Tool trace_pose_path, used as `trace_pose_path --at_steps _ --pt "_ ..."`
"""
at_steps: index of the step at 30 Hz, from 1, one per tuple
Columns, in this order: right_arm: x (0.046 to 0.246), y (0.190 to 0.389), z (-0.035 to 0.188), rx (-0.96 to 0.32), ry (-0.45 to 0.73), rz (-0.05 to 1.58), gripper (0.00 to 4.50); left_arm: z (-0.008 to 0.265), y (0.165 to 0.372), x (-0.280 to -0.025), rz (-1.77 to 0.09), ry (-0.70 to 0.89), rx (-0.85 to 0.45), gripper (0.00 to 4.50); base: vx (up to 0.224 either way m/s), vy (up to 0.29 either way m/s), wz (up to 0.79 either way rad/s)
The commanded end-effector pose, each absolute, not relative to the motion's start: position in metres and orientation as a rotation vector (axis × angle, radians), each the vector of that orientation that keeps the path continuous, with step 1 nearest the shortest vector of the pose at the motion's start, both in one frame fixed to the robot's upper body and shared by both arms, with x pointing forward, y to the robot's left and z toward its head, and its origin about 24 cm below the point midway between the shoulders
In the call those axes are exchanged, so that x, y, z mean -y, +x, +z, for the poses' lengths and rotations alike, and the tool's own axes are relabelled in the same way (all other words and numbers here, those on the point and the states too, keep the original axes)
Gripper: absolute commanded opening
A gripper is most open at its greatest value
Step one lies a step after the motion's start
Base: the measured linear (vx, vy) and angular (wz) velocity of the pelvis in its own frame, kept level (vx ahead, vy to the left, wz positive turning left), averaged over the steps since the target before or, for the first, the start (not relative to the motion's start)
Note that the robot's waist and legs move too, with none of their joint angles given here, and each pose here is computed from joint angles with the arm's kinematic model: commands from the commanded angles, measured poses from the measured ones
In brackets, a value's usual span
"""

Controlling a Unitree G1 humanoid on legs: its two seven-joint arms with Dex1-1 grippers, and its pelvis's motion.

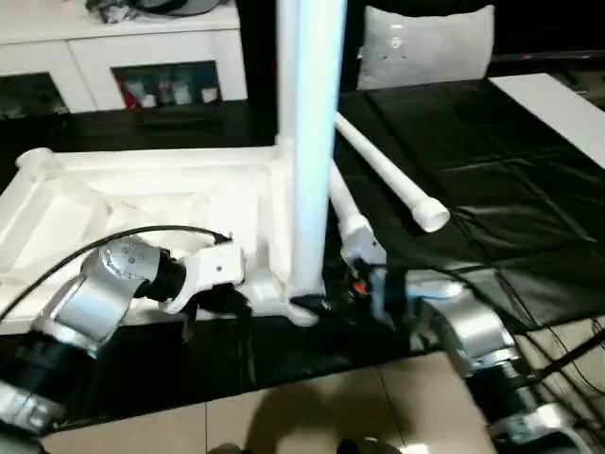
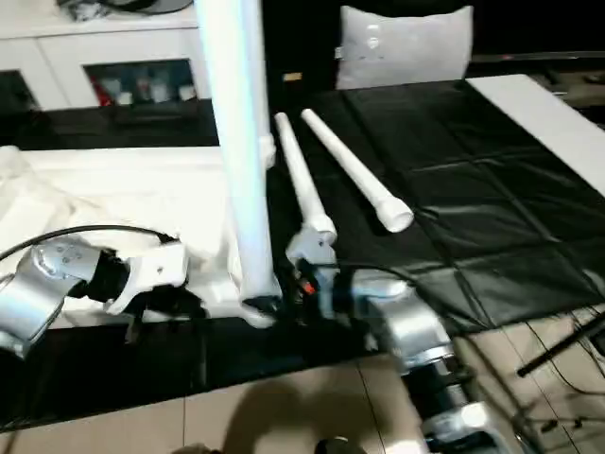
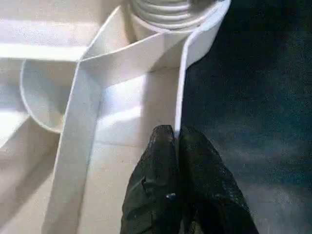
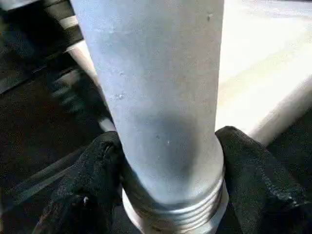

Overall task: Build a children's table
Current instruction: Rotate leg to tighten

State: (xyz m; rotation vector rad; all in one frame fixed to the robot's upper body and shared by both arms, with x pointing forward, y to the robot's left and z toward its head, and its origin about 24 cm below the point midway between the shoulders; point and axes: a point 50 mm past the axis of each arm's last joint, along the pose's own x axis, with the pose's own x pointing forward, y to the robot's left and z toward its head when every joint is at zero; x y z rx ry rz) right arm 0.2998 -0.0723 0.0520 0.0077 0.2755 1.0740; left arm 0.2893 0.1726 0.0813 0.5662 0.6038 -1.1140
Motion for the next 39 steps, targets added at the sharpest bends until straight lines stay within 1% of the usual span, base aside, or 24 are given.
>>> trace_pose_path --at_steps 1,5,6,9,13,14,16,17,19,20,21,22,23,24,25,26,29,31,34,35,38,39 --pt "0.047 0.301 0.04 -0.355 0.045 1.002 2.68 0.098 0.292 -0.142 -1.051 0.482 -0.477 0.0 0.0 0.0 0.0" --pt "0.027 0.311 0.039 -0.371 0.065 0.865 2.68 0.104 0.3 -0.123 -0.882 0.425 -0.434 0.0 0.0 0.0 0.0" --pt "0.025 0.314 0.039 -0.376 0.074 0.83 2.68 0.105 0.303 -0.118 -0.854 0.414 -0.421 0.0 0.0 0.0 0.0" --pt "0.02 0.32 0.038 -0.399 0.118 0.733 2.68 0.113 0.305 -0.106 -0.817 0.381 -0.384 0.0 0.0 0.0 0.0" --pt "0.018 0.322 0.039 -0.384 0.109 0.724 2.68 0.115 0.306 -0.105 -0.809 0.386 -0.374 0.0 0.0 0.0 0.0" --pt "0.018 0.322 0.04 -0.37 0.125 0.727 3.03 0.114 0.307 -0.109 -0.804 0.417 -0.374 0.0 0.0 0.0 0.0" --pt "0.018 0.323 0.04 -0.362 0.135 0.731 3.37 0.113 0.307 -0.111 -0.802 0.429 -0.378 0.0 0.0 0.0 0.0" --pt "0.02 0.323 0.04 -0.361 0.153 0.729 3.37 0.112 0.307 -0.114 -0.802 0.433 -0.383 0.0 0.0 0.0 0.0" --pt "0.02 0.324 0.04 -0.356 0.151 0.726 3.55 0.111 0.307 -0.115 -0.803 0.437 -0.385 0.0 0.0 0.0 0.0" --pt "0.023 0.326 0.043 -0.325 0.135 0.718 3.55 0.111 0.307 -0.117 -0.815 0.449 -0.386 0.0 0.0 0.0 0.0" --pt "0.024 0.327 0.044 -0.313 0.131 0.713 3.75 0.11 0.308 -0.118 -0.819 0.453 -0.387 0.0 0.0 0.0 0.0" --pt "0.024 0.327 0.044 -0.313 0.131 0.713 3.81 0.11 0.308 -0.118 -0.819 0.453 -0.387 0.0 0.0 0.0 0.0" --pt "0.029 0.328 0.048 -0.273 0.121 0.705 3.87 0.109 0.309 -0.12 -0.825 0.462 -0.388 0.0 0.0 0.0 0.0" --pt "0.031 0.328 0.05 -0.261 0.121 0.709 4.01 0.109 0.31 -0.122 -0.824 0.471 -0.386 0.0 0.0 0.0 0.0" --pt "0.033 0.328 0.052 -0.253 0.122 0.714 4.01 0.108 0.312 -0.123 -0.824 0.479 -0.385 0.0 0.0 0.0 0.0" --pt "0.037 0.327 0.054 -0.237 0.131 0.715 4.25 0.108 0.314 -0.124 -0.823 0.487 -0.382 0.0 0.0 0.0 0.0" --pt "0.051 0.324 0.058 -0.212 0.107 0.708 4.35 0.108 0.321 -0.127 -0.821 0.514 -0.37 0.0 0.0 0.0 0.0" --pt "0.058 0.32 0.058 -0.214 0.114 0.711 4.46 0.108 0.325 -0.128 -0.822 0.523 -0.363 0.0 0.0 0.0 0.0" --pt "0.076 0.31 0.055 -0.237 0.066 0.695 4.46 0.109 0.336 -0.13 -0.821 0.557 -0.348 0.0 0.0 0.0 0.0" --pt "0.084 0.305 0.055 -0.236 0.049 0.681 4.46 0.109 0.344 -0.132 -0.819 0.589 -0.338 0.0 0.0 0.0 0.0" --pt "0.089 0.3 0.057 -0.231 0.054 0.673 4.46 0.109 0.351 -0.132 -0.82 0.608 -0.324 0.0 0.0 0.0 0.0" --pt "0.092 0.297 0.062 -0.212 0.07 0.651 4.46 0.111 0.361 -0.132 -0.804 0.624 -0.3 0.0 0.0 0.0 0.0"
